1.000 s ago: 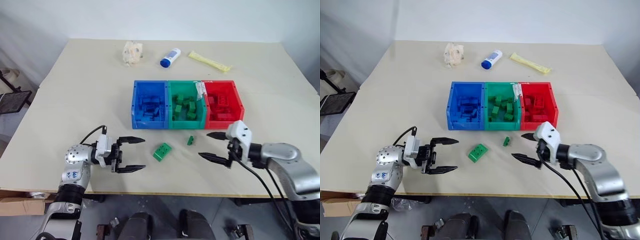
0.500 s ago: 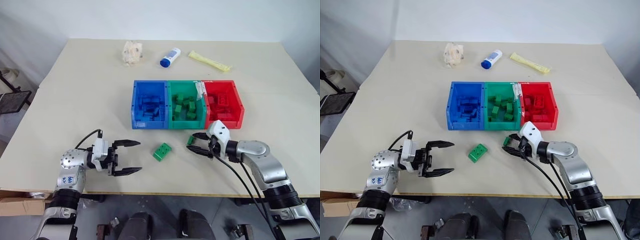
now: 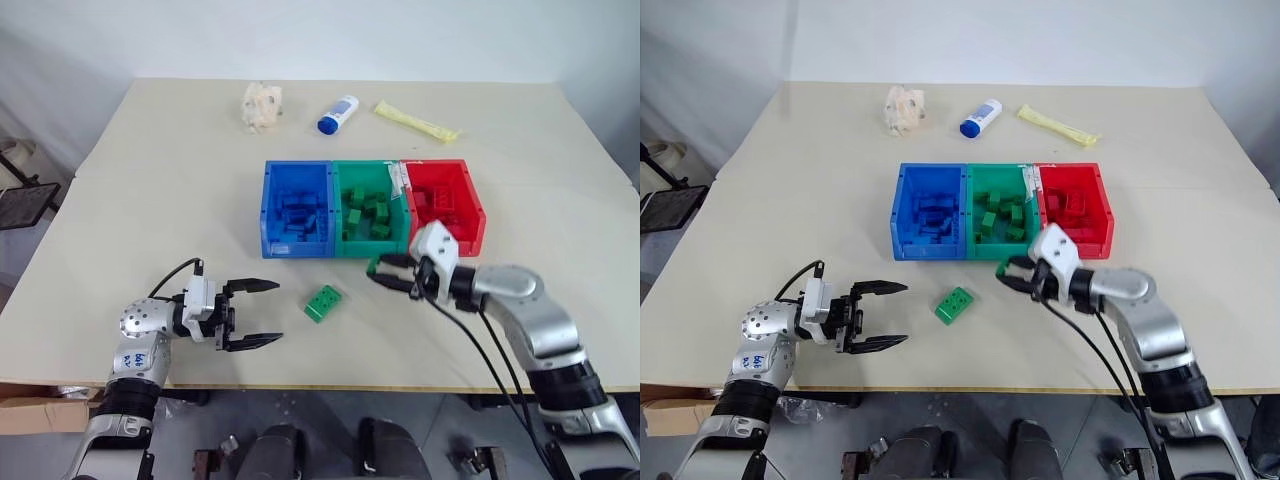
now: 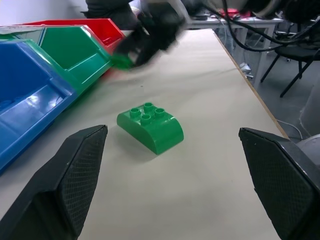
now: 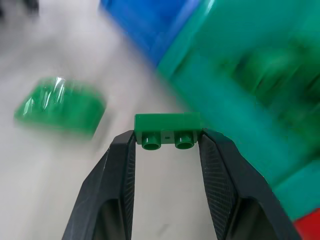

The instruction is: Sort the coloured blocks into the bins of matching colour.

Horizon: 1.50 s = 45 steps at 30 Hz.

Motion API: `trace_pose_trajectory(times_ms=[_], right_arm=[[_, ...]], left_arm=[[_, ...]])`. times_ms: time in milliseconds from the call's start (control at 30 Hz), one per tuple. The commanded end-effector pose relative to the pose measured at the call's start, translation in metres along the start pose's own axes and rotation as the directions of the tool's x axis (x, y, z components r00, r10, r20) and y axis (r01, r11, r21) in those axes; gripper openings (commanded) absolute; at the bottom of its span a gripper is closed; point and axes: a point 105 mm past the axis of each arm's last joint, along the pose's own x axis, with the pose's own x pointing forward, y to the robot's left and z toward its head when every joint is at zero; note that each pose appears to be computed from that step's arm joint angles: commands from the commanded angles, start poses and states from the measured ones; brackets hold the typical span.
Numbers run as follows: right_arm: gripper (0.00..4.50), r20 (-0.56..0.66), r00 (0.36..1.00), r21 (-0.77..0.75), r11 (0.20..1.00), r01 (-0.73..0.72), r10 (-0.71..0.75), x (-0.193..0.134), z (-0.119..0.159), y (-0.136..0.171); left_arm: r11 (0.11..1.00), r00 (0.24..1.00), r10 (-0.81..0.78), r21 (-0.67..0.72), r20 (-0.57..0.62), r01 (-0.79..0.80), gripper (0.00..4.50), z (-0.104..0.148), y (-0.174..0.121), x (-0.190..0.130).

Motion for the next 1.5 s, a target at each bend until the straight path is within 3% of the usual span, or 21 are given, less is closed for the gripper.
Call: trace_pose_trajectory(times_ms=[33, 133, 233, 400, 733, 867, 1167, 1333, 1500], right_arm=[[2.49, 0.073, 0.993, -0.062, 0.993, 0.098, -0.094, -0.003, 0.031, -0.026], [3.52, 0.102, 0.978, -0.094, 0.977, 0.191, -0.182, 0.004, 0.041, -0.051], [4.45, 0.105, 0.98, -0.111, 0.978, 0.179, -0.168, 0.009, 0.041, -0.053], [4.45, 0.104, 0.987, -0.13, 0.983, 0.132, -0.119, 0.003, 0.04, -0.045], [4.45, -0.004, 0.987, -0.118, 0.981, -0.157, 0.158, -0.049, 0.007, -0.007], [4.45, -0.028, 0.971, -0.075, 0.968, -0.238, 0.237, -0.068, -0.007, -0.001], [4.45, -0.029, 0.951, -0.029, 0.95, -0.31, 0.309, -0.078, -0.018, -0.01], [4.45, -0.022, 0.935, -0.05, 0.934, -0.355, 0.354, -0.072, -0.016, -0.008], [4.45, -0.001, 0.93, -0.064, 0.928, -0.367, 0.368, -0.069, -0.012, -0.004]], left_arm=[[1.0, 1.0, -0.004, 0.027, 0.003, 0.004, 4.5, 0.005, 0.002, 0.001], [1.0, 1.0, -0.006, 0.029, 0.006, 0.006, 4.5, 0.006, 0.004, 0.002], [0.999, 1.0, -0.005, 0.032, 0.008, 0.005, 4.5, 0.007, 0.005, 0.003], [0.999, 1.0, -0.001, 0.035, 0.008, 0.001, 4.5, 0.009, 0.006, 0.002], [0.993, 0.991, 0.106, 0.055, -0.078, -0.102, 4.5, 0.007, 0.013, -0.009], [0.955, 0.947, 0.294, 0.077, -0.126, -0.286, 4.5, 0.006, 0.019, -0.031], [0.956, 0.912, 0.291, 0.056, -0.288, -0.288, 4.5, 0.003, -0.03, -0.072], [0.961, 0.92, 0.277, 0.059, -0.279, -0.271, 4.5, 0.007, -0.036, -0.055], [0.978, 0.954, 0.208, 0.055, -0.216, -0.201, 4.5, 0.01, -0.041, -0.004]])
